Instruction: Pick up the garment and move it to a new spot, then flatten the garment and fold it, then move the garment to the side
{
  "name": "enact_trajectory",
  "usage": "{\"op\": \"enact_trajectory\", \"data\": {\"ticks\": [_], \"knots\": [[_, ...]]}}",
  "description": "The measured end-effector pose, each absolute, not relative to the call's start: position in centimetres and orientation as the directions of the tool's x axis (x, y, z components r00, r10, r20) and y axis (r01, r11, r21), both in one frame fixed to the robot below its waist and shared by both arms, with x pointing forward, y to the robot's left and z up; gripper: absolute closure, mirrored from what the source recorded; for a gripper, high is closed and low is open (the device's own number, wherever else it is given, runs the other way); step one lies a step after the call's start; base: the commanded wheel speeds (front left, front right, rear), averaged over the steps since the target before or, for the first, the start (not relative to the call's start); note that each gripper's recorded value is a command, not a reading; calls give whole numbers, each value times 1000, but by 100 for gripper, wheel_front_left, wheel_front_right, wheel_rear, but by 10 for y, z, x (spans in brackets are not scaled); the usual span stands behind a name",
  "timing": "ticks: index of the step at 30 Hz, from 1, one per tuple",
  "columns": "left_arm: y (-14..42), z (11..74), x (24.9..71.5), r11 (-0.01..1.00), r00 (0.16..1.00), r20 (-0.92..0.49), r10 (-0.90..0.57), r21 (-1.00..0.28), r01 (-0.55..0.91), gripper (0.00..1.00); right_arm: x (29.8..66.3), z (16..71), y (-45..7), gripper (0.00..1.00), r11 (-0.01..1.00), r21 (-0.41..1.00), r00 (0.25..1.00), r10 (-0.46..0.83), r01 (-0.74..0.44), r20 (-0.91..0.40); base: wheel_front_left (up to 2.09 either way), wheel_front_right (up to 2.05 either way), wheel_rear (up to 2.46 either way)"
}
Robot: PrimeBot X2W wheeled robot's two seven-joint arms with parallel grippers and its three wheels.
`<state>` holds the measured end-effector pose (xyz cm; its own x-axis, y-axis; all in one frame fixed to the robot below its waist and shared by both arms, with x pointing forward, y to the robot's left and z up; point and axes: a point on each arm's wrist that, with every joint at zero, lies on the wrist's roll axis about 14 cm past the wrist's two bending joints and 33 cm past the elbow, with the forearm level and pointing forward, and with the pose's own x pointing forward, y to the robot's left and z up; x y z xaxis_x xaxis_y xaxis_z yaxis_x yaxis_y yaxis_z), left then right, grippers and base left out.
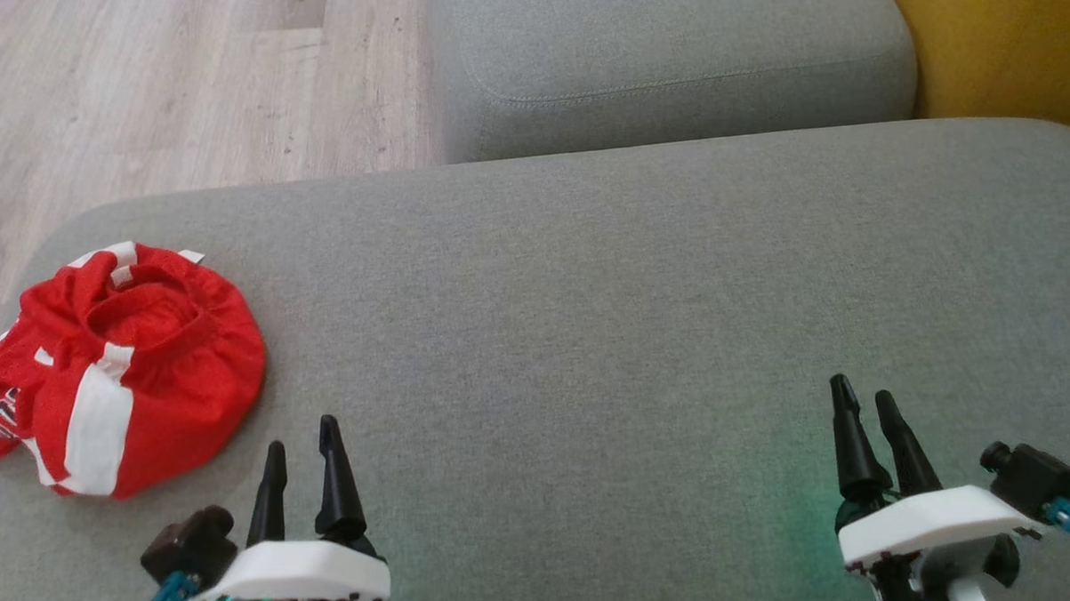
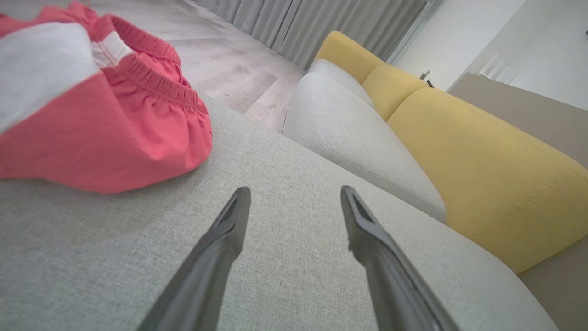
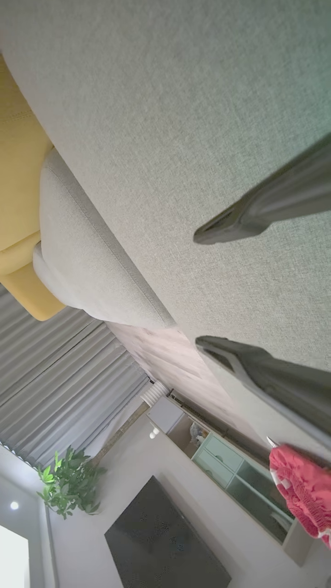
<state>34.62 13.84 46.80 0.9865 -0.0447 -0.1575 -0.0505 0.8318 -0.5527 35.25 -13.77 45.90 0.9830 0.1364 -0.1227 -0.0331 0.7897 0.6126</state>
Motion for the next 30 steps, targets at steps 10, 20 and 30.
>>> {"op": "enact_trajectory", "data": {"ticks": [10, 20, 30], "knots": [[135, 481, 346, 889, 994, -96, -44, -458, -5, 0, 354, 464, -131, 0, 860, 501, 982, 160, -90, -98, 0, 0, 0], [127, 491, 345, 946, 997, -47, -54, -323, 36, 0, 353, 471, -120, 0, 913, 374, 977, 204, -165, -67, 0, 0, 0], [121, 498, 343, 978, 998, -2, -60, -200, 59, 0, 354, 476, -117, 0, 946, 246, 973, 225, -209, -39, 0, 0, 0]]}}
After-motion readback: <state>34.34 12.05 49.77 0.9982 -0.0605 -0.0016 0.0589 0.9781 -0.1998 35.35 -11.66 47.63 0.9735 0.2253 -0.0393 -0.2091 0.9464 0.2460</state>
